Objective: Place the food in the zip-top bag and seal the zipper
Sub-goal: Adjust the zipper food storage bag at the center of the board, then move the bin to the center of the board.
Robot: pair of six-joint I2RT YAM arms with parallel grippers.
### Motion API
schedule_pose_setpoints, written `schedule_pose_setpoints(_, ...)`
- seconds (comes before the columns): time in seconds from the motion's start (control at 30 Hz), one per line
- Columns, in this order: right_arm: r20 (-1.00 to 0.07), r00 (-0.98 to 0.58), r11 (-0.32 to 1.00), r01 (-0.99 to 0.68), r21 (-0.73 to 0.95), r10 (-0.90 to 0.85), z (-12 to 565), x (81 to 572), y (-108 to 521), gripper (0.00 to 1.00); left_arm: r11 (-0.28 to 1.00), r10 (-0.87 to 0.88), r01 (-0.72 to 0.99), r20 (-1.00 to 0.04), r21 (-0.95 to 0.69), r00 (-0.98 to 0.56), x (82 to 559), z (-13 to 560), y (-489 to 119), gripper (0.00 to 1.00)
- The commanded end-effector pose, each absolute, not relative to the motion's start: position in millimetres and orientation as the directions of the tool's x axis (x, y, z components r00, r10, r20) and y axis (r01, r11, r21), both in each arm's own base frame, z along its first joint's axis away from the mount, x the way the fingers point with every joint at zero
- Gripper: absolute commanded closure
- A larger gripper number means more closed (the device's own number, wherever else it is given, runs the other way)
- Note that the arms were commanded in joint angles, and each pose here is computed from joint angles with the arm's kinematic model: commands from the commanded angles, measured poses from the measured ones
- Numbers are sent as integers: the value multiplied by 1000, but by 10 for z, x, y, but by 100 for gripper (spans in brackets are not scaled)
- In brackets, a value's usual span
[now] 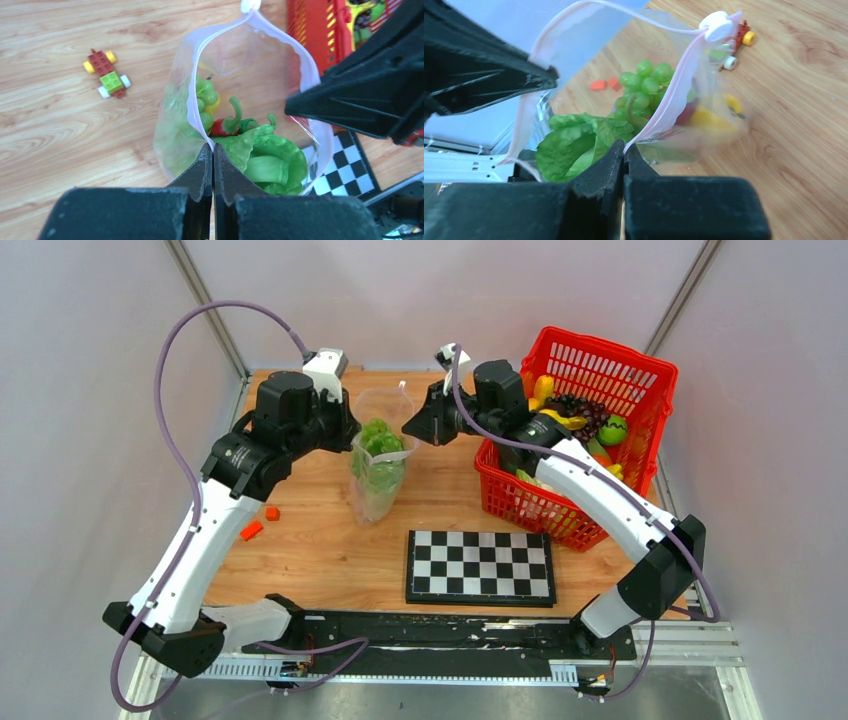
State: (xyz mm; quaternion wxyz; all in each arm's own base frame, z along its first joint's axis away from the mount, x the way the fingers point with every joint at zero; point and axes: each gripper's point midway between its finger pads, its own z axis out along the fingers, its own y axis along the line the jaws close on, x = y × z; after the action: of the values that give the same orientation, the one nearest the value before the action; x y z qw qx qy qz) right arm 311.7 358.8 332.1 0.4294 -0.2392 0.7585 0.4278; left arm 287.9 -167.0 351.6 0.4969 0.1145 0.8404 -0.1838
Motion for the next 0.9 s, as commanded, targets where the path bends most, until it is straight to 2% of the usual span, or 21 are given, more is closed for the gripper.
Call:
schedule_pose_setpoints(0.0, -880, -469, 355, -812, 464, 76, 3759, 2869, 3705, 100, 933, 77, 349, -896, -90, -437, 2984, 3622, -1487, 100)
schedule_pose_setpoints(0.07, -857, -511, 449, -751, 484, 68, 3522, 3016, 3666, 99, 924, 98, 376, -902, -75, -421, 2989, 3648, -1483, 100)
schedule_pose_setpoints(0.17, -852, -522, 496, -731, 469, 38, 3343, 3097, 3602, 87, 923, 78, 371, -898, -99, -433, 2990, 3652, -1495, 100)
schedule_pose_setpoints(0.33, -876, -481, 561, -734, 384, -29, 3355, 3166, 3448, 42, 928, 66, 357, -901, -102, -428, 2983, 3601, -1462, 100)
schedule_pose_setpoints(0.37, -888, -459, 566, -741, 361, -34, 3384, 3159, 3413, 35, 926, 67, 362, -900, -104, -431, 2986, 3592, -1475, 100)
schedule_pose_setpoints(0.43, -907, -418, 567, -761, 316, -57, 3416, 3127, 3354, 28, 927, 66, 359, -897, -107, -437, 3005, 3569, -1486, 100)
schedule_pose_setpoints(0.53, -913, -398, 630, -733, 257, -91, 3377, 3146, 3182, 26, 932, 62, 346, -896, -105, -439, 3033, 3553, -1475, 100)
schedule_pose_setpoints(0.7, -909, -409, 778, -594, 202, -76, 3216, 3255, 2811, 36, 945, 65, 316, -895, -87, -441, 3054, 3547, -1414, 100)
schedule_pose_setpoints(0.77, -909, -410, 787, -586, 195, -79, 3167, 3244, 2777, 41, 948, 66, 307, -894, -82, -444, 3057, 3534, -1395, 100)
schedule_pose_setpoints(0.87, -904, -416, 725, -652, 221, -98, 3117, 3145, 2883, 42, 956, 76, 285, -887, -65, -456, 3078, 3481, -1354, 100)
